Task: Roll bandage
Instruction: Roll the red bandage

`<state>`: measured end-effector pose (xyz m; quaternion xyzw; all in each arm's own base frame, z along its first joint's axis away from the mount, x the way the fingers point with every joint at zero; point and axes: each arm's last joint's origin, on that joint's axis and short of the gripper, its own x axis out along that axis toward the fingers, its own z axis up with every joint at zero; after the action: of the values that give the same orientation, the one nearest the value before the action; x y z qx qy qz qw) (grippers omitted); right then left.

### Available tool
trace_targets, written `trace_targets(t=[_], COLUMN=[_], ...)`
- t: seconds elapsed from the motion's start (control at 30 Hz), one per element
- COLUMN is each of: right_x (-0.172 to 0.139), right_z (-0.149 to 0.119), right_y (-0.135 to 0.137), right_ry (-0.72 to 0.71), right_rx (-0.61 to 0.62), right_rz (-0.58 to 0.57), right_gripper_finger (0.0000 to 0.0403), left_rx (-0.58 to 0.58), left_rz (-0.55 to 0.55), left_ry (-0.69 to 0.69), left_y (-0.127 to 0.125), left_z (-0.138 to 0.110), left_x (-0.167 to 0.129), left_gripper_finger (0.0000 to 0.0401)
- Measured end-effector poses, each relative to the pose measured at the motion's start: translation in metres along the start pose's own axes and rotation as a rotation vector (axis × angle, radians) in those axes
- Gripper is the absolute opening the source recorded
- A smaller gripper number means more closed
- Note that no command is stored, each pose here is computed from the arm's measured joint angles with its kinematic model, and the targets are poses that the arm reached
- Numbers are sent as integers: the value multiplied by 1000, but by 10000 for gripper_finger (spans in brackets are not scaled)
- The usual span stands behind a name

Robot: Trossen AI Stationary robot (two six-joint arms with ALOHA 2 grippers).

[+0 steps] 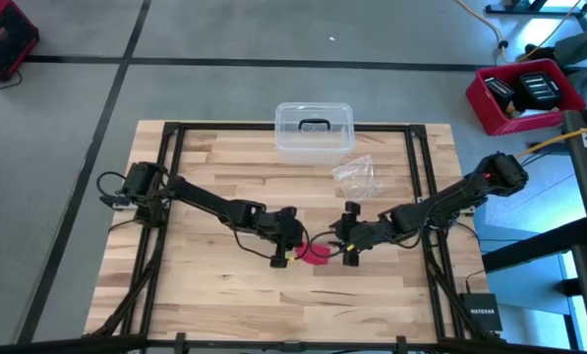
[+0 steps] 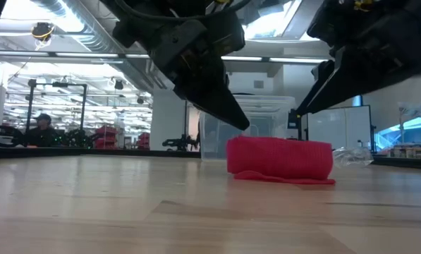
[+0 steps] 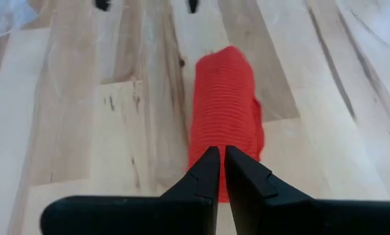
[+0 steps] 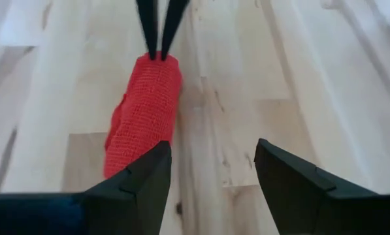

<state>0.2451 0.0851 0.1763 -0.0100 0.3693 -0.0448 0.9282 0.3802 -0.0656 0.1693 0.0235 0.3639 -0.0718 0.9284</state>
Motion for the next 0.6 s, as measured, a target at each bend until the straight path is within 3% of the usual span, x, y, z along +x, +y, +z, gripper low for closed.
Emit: trace_targets(t=[0.37,0.6], right_x=[-1,12], right_z=[-4,-27], right_y=[13,29], right_ry=[45,115], right_rx=[35,-91], right_rz=[166,8], right_gripper_finger=[221,221], left_rx=[10,37], left_rz=[-8,120], left_ry=[60,173], left_y=[-10,-16], left_z=[-8,-20], left_x=[0,-2], left_gripper_finger=[17,17])
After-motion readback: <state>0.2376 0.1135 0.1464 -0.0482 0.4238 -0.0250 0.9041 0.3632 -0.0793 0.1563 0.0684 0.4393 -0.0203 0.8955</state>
